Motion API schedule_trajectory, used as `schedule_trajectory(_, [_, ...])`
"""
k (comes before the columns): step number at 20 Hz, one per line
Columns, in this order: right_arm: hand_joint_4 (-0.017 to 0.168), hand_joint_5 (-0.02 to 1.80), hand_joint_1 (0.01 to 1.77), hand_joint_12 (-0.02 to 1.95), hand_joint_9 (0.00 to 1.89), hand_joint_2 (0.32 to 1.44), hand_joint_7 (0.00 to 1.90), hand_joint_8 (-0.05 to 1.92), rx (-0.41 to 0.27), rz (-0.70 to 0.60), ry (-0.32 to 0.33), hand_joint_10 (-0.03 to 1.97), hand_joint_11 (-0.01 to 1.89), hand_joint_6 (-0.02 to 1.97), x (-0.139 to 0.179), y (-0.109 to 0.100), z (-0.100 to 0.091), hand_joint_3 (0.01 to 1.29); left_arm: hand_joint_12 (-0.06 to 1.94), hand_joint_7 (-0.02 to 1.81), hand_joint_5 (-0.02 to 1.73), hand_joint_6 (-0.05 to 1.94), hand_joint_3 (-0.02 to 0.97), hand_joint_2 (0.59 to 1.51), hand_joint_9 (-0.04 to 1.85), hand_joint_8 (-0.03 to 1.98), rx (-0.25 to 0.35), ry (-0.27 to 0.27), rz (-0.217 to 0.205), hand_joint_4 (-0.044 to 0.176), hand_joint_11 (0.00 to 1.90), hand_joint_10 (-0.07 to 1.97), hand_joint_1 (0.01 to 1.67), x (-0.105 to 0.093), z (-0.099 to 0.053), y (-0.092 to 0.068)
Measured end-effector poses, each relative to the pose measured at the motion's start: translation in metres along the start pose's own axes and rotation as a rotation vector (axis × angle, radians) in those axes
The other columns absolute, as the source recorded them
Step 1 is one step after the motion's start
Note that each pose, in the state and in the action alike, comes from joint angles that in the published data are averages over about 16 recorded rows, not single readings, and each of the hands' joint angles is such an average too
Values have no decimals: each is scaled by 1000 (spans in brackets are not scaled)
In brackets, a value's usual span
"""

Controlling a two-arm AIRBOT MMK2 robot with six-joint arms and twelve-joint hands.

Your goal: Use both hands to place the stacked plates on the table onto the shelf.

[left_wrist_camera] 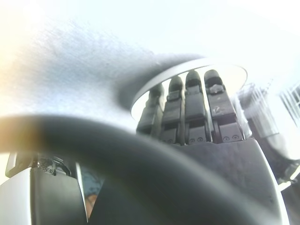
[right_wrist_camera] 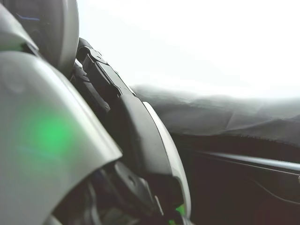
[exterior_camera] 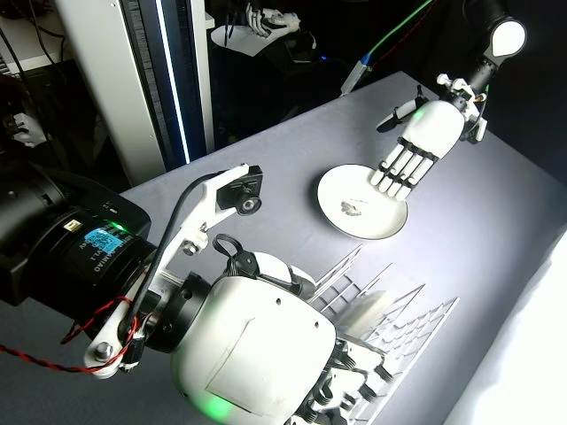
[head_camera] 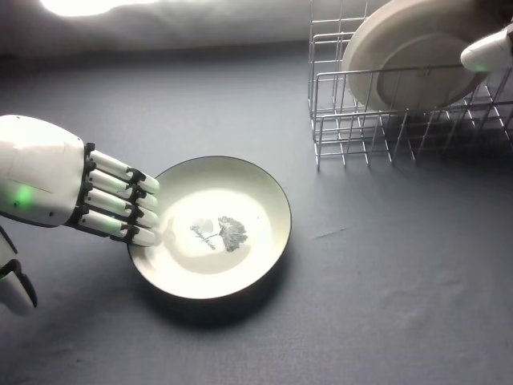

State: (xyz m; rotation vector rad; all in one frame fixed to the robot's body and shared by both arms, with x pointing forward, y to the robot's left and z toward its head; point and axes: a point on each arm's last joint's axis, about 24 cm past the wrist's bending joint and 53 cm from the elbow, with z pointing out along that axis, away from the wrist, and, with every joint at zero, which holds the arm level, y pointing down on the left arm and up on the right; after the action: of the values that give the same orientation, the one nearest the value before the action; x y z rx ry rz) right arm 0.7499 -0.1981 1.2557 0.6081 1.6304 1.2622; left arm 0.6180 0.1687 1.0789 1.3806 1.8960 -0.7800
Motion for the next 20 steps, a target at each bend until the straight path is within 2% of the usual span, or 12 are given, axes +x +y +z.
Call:
schedule_trajectory(3, [-3, 286, 1018, 964, 363, 972, 343, -3, -40, -41, 21, 118, 39, 21, 9, 16, 1, 14, 7, 13, 4, -5, 10, 1019, 17, 10, 2, 3, 3, -2, 14, 15, 13, 0, -2, -1])
schedule_trajectory(6, [-3, 204, 983, 832, 252, 944, 241, 2, -98, -124, 51, 56, 13, 16, 23, 36, 2, 14, 7, 14, 2, -7, 10, 1019, 17, 10, 5, 7, 6, -4, 14, 15, 13, 1, -2, -2])
schedule_trajectory(13, [0, 92, 945, 546, 104, 905, 97, 2, -299, -480, 176, 23, 19, 17, 83, 82, -5, 14, 7, 17, -3, -20, 11, 1022, 16, 10, 11, 22, 6, -6, 14, 15, 14, 8, -1, -4])
schedule_trajectory(16, [1, 67, 933, 458, 71, 892, 65, 2, -388, -665, 248, 23, 22, 17, 116, 88, -12, 14, 7, 17, -6, -23, 11, 1022, 16, 9, 13, 29, 2, -6, 14, 15, 15, 12, 0, -5])
schedule_trajectory(20, [3, 43, 921, 364, 40, 876, 37, 2, -497, -879, 345, 23, 23, 17, 157, 85, -24, 14, 7, 14, -6, -25, 11, 1023, 16, 7, 15, 40, -8, -6, 14, 15, 15, 19, 1, -6])
